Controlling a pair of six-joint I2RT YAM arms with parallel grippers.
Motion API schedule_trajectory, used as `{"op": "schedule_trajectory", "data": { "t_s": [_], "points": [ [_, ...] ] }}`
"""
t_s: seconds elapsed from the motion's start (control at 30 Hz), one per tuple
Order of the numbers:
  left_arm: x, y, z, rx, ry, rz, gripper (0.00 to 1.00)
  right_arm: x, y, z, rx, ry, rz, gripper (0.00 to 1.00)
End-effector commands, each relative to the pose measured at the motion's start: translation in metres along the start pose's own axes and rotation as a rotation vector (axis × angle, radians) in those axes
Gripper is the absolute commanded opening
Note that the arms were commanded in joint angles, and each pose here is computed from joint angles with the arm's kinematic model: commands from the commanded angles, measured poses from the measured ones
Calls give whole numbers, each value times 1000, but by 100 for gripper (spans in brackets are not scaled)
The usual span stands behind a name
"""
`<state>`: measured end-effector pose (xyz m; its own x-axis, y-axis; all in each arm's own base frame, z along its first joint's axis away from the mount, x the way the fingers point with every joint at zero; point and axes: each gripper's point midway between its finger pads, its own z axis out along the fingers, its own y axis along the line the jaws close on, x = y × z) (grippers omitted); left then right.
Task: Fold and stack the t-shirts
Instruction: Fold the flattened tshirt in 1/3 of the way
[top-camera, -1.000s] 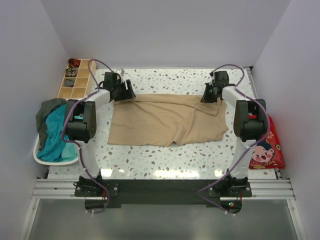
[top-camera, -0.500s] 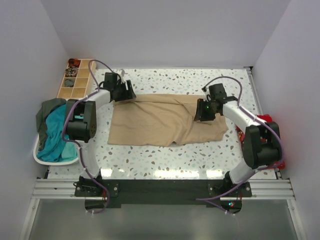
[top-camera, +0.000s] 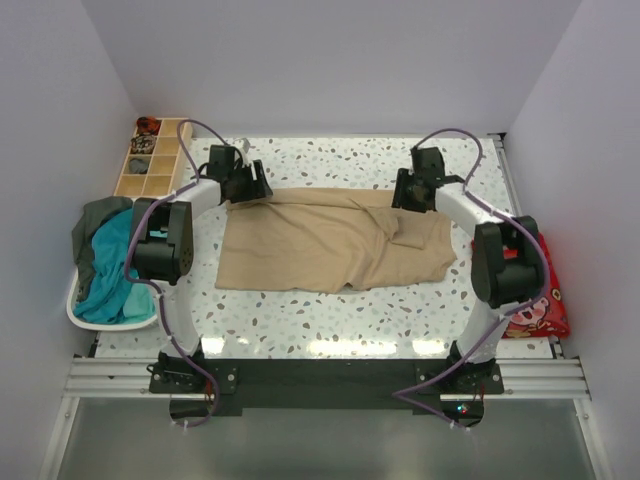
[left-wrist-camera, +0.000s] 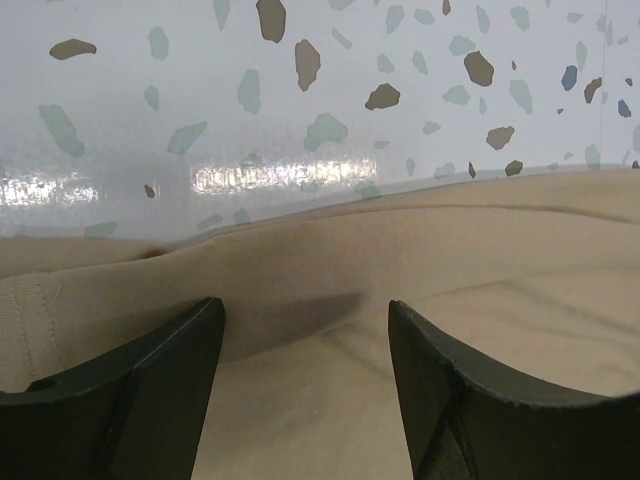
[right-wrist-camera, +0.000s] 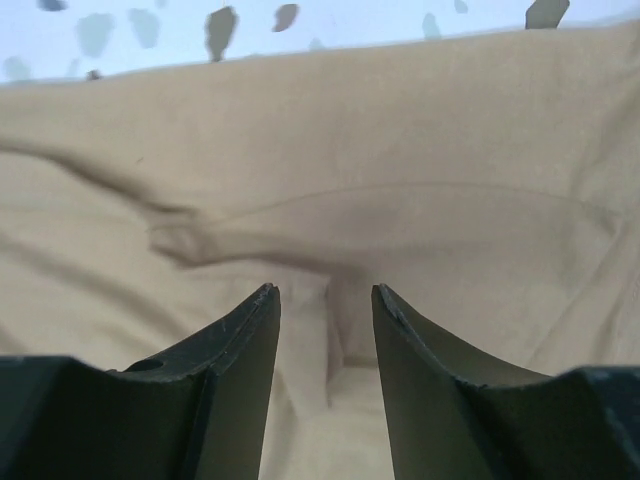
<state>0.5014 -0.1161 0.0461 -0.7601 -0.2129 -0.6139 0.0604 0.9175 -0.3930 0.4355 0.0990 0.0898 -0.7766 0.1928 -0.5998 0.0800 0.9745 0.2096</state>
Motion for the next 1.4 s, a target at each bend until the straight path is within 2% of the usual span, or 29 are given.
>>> {"op": "schedule_trajectory", "data": {
  "t_s": [0.0,0.13,0.33,0.4,0.57,0.7,0.93,1.17,1.27,1.37],
  "points": [
    [-13,-16,-5,44,-45,10,72,-25,-15,29,103,-78,29,45],
    [-12,-17,-4,42,-42,17,72,-29,-17,39,126,-72,6,44],
    [-10,-16,-2,38,-35,15,72,0,-11,38,77,10,-29,43],
    [-9,-15,-1,39,-33,14,72,6,-2,31,52,20,-46,43],
    [-7,-16,-2,42,-26,16,72,45,6,19,-6,152,-71,42],
    [-8,-18,-2,47,-32,16,72,54,12,-4,-54,139,-87,42],
    [-8,-22,-2,65,-33,13,72,84,14,-36,-114,192,-97,42],
    [-6,-22,-3,60,-29,20,72,98,23,-42,-178,248,-93,43],
    [-7,-21,-5,53,-33,24,72,86,18,-39,-122,213,-76,41],
    [-9,-21,-7,48,-40,25,72,61,3,-33,-21,106,-71,41]
  ]
}}
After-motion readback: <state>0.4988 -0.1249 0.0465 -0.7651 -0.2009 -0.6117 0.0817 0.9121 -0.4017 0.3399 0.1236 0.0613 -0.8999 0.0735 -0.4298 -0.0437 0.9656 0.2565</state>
